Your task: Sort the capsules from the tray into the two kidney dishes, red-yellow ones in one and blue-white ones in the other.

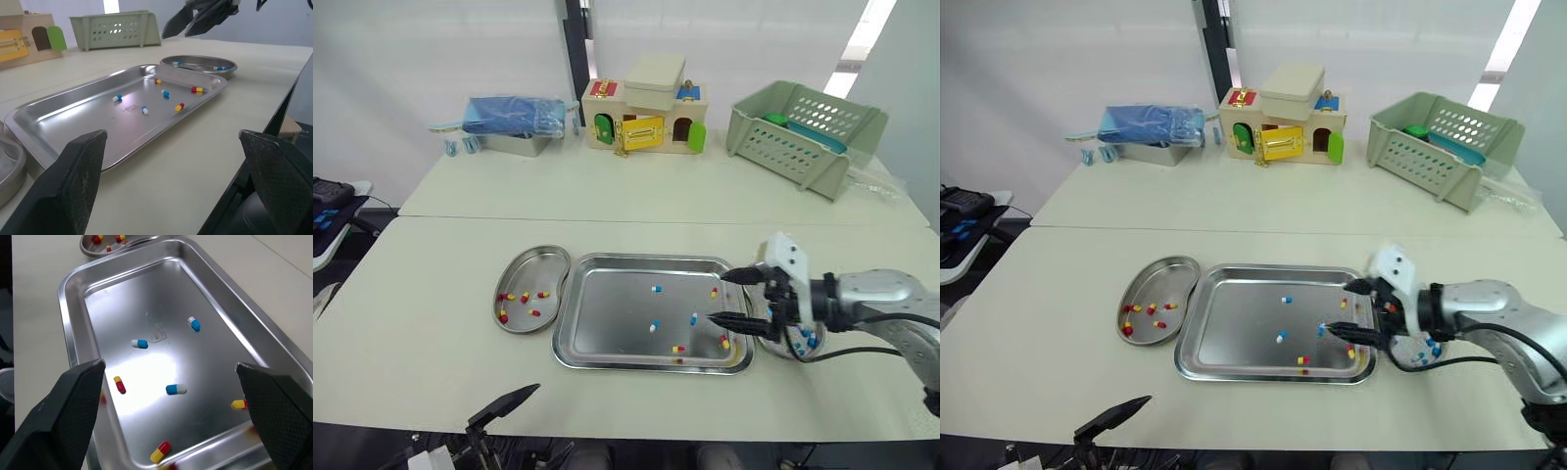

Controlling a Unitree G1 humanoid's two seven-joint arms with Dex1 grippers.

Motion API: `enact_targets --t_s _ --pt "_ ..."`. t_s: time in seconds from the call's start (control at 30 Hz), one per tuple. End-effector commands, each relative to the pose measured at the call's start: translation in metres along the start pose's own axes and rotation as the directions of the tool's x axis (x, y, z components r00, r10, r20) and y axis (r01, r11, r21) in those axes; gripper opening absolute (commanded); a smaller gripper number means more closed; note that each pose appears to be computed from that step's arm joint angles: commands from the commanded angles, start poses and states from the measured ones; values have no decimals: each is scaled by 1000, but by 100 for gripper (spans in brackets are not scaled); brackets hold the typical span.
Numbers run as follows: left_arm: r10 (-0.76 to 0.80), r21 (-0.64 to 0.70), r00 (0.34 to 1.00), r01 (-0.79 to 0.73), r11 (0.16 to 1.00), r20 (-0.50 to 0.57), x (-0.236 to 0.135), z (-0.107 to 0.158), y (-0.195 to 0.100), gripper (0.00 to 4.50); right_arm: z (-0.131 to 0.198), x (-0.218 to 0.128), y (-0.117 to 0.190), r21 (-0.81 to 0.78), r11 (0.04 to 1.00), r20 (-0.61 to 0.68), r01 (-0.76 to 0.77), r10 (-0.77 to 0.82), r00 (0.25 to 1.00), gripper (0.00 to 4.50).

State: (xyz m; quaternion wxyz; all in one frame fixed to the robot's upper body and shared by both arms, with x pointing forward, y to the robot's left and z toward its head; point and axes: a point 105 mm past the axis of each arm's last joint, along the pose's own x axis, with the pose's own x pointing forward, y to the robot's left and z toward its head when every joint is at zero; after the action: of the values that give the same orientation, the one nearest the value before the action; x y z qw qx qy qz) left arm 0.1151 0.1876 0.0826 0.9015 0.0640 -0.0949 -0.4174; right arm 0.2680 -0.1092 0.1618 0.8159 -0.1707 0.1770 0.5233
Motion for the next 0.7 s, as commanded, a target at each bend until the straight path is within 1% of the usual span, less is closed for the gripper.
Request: enact_targets --t_s 0.03,0.17,0.27,0.4,0.5,0.7 --pt "66 -19 996 -65 998 55 5 0 -2 446 7 22 5 -42 999 -28 21 -22 999 450" --pt "127 -32 989 -125 992 72 10 -1 -1 446 8 50 13 -62 998 -53 20 -23 998 450" --pt "136 -20 986 -135 991 97 14 2 -1 446 7 65 17 -64 998 -77 29 -34 996 450" --pt "182 -32 978 -180 983 100 17 1 1 446 8 75 21 -82 996 -96 32 -39 995 450" --pt "185 -37 975 -182 983 120 23 3 -2 446 3 83 24 -111 994 -125 22 -36 991 450" --pt "196 -46 975 -192 980 107 22 2 -6 446 -4 89 28 -159 987 -149 9 -33 988 450"
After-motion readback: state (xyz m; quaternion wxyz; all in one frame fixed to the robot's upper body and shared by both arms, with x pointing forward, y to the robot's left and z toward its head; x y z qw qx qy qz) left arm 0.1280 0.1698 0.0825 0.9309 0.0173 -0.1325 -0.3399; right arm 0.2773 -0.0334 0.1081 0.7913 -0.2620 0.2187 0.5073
